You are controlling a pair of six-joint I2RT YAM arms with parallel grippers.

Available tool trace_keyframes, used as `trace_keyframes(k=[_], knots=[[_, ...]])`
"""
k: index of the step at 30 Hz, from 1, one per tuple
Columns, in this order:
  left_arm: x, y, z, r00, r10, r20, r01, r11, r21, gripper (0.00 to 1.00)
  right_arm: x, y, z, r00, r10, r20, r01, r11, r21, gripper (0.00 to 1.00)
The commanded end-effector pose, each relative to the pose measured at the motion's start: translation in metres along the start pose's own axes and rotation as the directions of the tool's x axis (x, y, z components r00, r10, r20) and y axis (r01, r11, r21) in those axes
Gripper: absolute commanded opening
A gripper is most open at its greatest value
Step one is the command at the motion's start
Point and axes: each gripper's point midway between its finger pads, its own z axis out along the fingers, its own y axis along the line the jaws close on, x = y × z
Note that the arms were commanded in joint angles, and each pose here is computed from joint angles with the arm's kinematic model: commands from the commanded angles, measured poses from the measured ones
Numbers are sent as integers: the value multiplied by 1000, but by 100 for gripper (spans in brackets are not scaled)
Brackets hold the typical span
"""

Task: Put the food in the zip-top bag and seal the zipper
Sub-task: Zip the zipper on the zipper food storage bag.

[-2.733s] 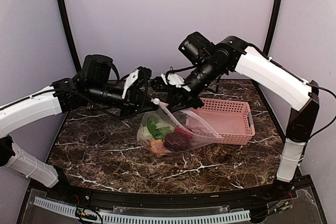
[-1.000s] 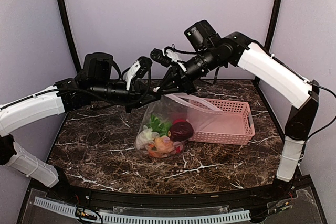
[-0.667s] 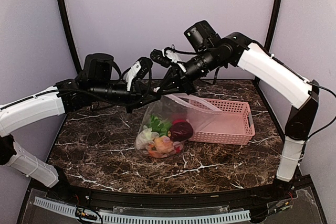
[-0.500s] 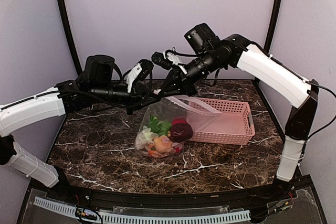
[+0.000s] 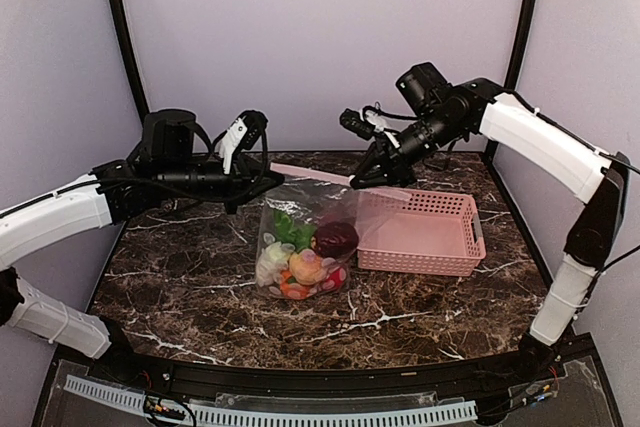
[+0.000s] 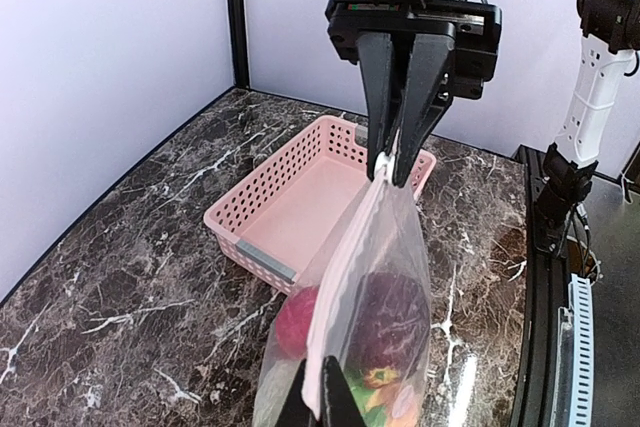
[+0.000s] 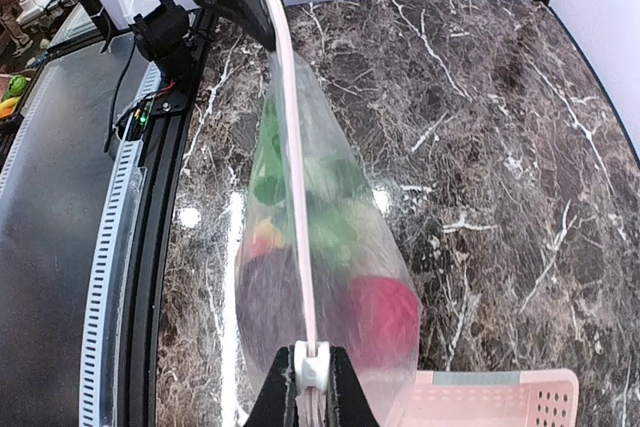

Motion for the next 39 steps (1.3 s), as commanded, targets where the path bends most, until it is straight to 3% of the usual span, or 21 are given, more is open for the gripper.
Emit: trace_keyframes(k=[1, 10, 21, 32, 39], knots=[[2, 19, -18, 1000, -16, 11, 17, 996, -90, 1, 36, -3, -30, 994, 80, -71, -75, 995, 61, 0], [9, 31, -23, 999, -34, 10, 35, 992, -125, 1, 74, -13, -47, 984, 149, -95, -138, 984, 111, 0], [11, 36, -24, 999, -43, 19, 45, 990, -137, 1, 89, -16, -57, 979, 179, -96, -166, 977, 135, 0], [13, 39, -23, 999, -42, 20, 45, 988, -145, 1, 92, -18, -54, 976, 187, -110, -174, 978, 116, 0], [9, 55, -15, 997, -31, 66, 43, 981, -190, 1, 54, -41, -50, 990, 136, -27, -133, 987, 85, 0]])
